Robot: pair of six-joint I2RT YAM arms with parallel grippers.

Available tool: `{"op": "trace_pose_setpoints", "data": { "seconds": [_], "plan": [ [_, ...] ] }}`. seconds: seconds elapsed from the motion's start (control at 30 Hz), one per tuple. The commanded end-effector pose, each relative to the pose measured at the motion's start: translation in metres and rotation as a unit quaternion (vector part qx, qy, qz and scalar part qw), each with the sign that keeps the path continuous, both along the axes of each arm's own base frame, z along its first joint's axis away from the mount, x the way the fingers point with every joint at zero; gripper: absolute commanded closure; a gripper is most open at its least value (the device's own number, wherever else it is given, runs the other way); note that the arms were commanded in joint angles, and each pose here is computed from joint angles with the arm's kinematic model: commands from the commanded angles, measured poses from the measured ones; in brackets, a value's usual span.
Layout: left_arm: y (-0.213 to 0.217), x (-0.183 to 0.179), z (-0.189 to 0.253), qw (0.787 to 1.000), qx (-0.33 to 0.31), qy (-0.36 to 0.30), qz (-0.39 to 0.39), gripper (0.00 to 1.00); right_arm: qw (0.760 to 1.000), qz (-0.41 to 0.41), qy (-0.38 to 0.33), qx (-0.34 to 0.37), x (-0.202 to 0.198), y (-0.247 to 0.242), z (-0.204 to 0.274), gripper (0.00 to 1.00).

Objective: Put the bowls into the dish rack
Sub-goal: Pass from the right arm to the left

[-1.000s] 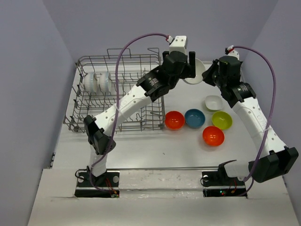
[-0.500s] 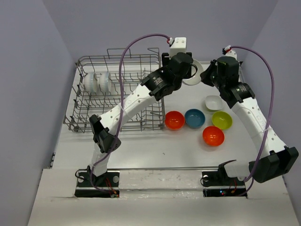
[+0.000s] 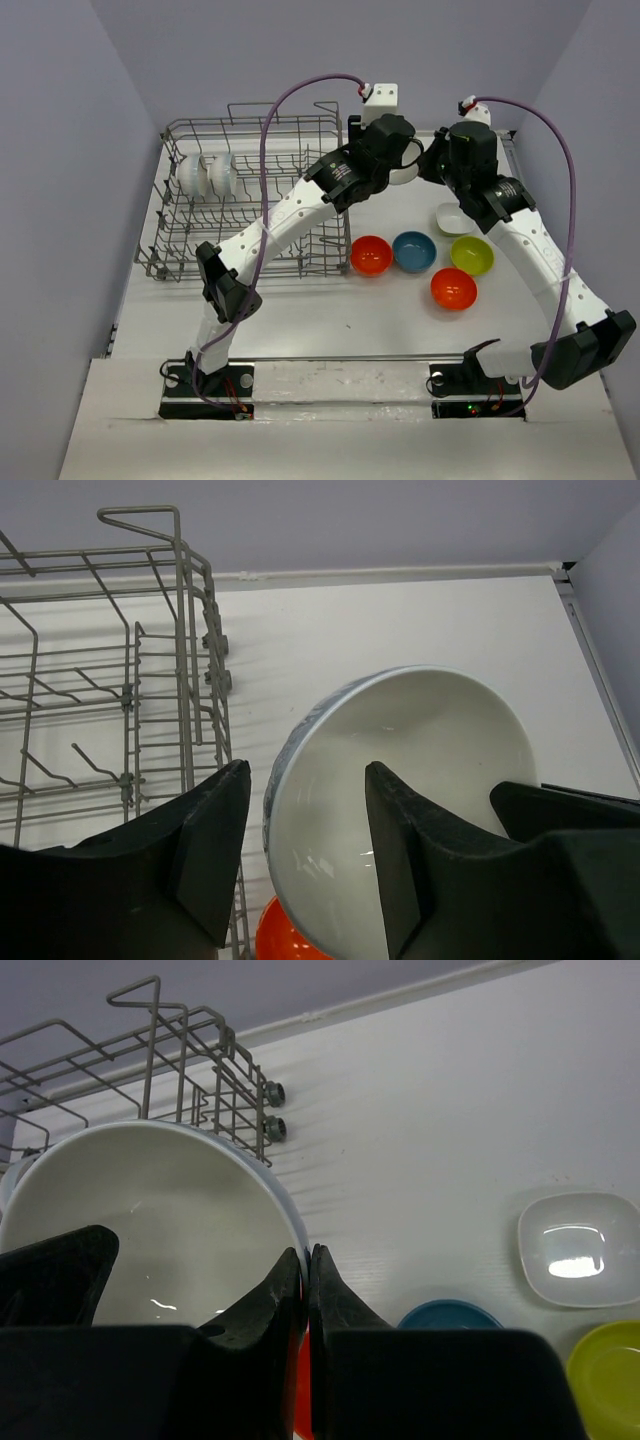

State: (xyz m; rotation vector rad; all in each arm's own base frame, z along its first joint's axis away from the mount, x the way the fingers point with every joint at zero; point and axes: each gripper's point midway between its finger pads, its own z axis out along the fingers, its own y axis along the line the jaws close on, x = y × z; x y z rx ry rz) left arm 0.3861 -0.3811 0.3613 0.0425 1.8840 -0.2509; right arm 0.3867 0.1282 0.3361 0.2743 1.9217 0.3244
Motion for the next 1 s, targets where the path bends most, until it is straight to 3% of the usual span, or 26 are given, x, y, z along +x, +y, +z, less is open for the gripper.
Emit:
{"op": "trace_pose_setpoints", "data": {
  "seconds": [0.0,0.97],
  "plan": [
    [0.01,-0.003,0.021,1.0,-0.018,-0.016,0.02,0.41,0.995,-0.019,-0.094,0.024,-0.003,-0.005,0.068,0.99],
    [0.03,-0.015,0.011,0.999,-0.002,0.0,0.037,0.56,0.994,-0.048,-0.095,-0.017,-0.008,-0.003,0.062,0.99]
  ]
}}
